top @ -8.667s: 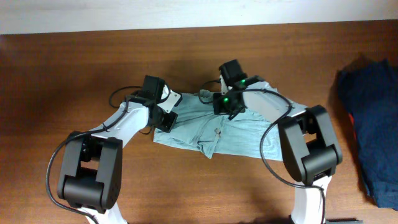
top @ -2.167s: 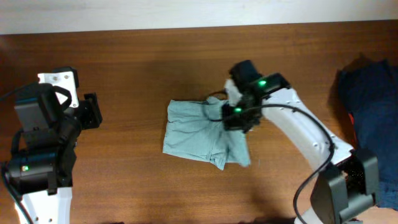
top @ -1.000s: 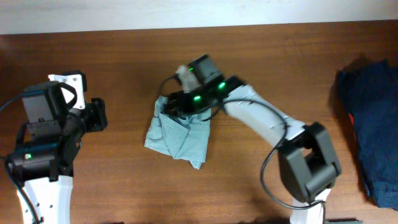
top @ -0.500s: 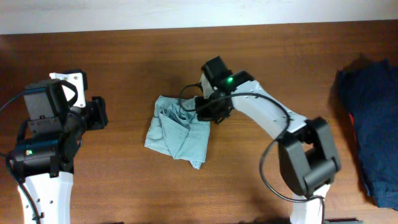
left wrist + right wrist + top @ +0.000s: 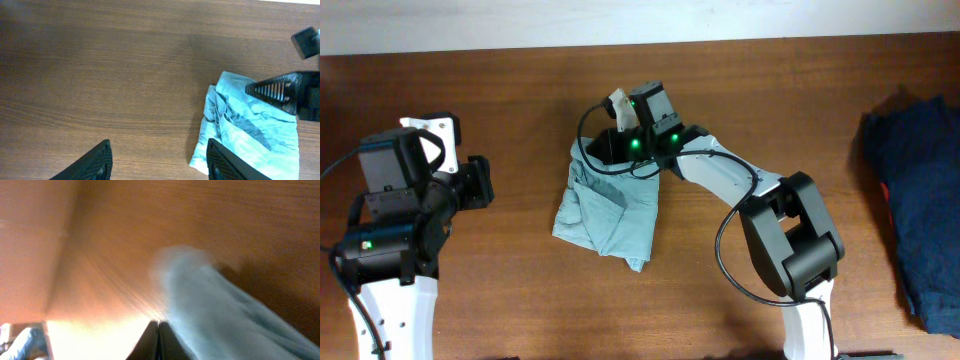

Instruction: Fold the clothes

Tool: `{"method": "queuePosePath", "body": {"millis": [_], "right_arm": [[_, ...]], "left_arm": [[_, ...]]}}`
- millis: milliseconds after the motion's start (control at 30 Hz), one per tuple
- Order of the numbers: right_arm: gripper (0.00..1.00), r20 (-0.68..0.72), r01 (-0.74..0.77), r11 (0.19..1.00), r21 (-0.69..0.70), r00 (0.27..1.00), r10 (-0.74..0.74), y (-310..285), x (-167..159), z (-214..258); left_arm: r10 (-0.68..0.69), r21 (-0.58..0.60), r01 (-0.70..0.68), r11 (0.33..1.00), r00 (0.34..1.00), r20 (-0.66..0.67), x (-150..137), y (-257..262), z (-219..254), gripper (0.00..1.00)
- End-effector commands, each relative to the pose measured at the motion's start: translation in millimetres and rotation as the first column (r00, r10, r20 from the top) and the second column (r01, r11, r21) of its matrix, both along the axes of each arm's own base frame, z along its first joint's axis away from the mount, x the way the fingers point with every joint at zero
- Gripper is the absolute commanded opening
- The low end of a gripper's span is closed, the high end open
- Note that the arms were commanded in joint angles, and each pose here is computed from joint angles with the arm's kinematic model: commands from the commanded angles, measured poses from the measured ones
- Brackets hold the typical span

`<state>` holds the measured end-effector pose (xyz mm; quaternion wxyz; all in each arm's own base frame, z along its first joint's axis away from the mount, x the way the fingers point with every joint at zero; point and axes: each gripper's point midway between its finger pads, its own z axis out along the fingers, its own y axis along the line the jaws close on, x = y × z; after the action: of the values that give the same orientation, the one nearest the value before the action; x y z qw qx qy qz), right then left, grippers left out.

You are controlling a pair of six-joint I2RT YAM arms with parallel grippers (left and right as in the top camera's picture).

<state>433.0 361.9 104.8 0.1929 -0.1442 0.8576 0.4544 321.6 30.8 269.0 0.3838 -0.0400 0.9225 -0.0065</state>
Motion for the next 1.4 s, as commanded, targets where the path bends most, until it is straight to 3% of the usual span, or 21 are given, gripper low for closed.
{"method": "queuePosePath", "body": {"millis": [0,133,233,300,367,533,667,700,767,867,933,1067,1233,1367], "right_arm": [[0.05,-0.034,-0.089,0.987,0.134,0.995,0.094,-2,-10,35],[0.05,-0.182,-0.031,0.999,0.018,0.983,0.034,-36,-23,21],[0.04,-0.316,-0.022,0.97,-0.244,0.947,-0.058,-83,-55,-17],[0.04,-0.36,-0.068,0.938,-0.34,0.931,-0.063,-94,-75,-32],[0.04,-0.358,-0.106,0.889,-0.446,0.931,-0.069,-96,-92,-44],[0.04,-0.279,-0.151,0.817,-0.557,0.96,-0.013,-71,-110,-58],[0.04,-0.227,-0.199,0.825,-0.529,0.97,0.088,-32,-122,-64],[0.04,-0.197,-0.277,0.852,-0.445,0.958,0.208,-7,-131,-55],[0.04,-0.062,-0.54,0.829,-0.144,0.842,0.537,43,-169,-4],[0.04,0.019,-0.597,0.799,-0.072,0.8,0.599,53,-179,27],[0.04,0.034,-0.557,0.822,-0.118,0.825,0.564,44,-168,34],[0.04,-0.005,-0.214,0.873,-0.438,0.972,0.236,-22,-104,10],[0.04,-0.085,-0.092,0.844,-0.528,0.995,0.055,-71,-73,-26],[0.04,-0.188,-0.074,0.813,-0.577,0.981,-0.044,-80,-75,-71]], "left_arm": [[-0.013,0.003,0.013,1.0,1.0,0.016,1,-1,7,0.6],[-0.013,0.004,0.013,1.0,1.0,0.016,1,-1,7,0.6],[-0.013,0.004,0.013,1.0,1.0,0.016,1,-1,7,0.6],[-0.012,0.004,0.012,1.0,1.0,0.017,1,0,7,0.6],[-0.012,0.004,0.012,1.0,1.0,0.017,1,0,7,0.6],[-0.013,0.003,0.013,1.0,1.0,0.014,1,-1,6,0.6],[-0.013,0.003,0.013,1.0,1.0,0.01,0,-1,6,0.6],[-0.013,0.002,0.013,1.0,1.0,0.009,0,-1,5,0.6],[-0.012,0.003,0.012,1.0,1.0,0.009,0,-1,5,0.6],[-0.012,0.003,0.012,1.0,1.0,0.009,0,-1,5,0.6],[-0.011,0.004,0.011,1.0,1.0,0.008,0,0,5,0.6],[-0.01,0.004,0.01,1.0,1.0,0.005,-1,0,5,0.6],[-0.01,0.004,0.01,1.0,1.0,0.005,-1,0,5,0.6],[-0.01,0.004,0.01,1.0,1.0,0.005,-1,0,5,0.6]]}}
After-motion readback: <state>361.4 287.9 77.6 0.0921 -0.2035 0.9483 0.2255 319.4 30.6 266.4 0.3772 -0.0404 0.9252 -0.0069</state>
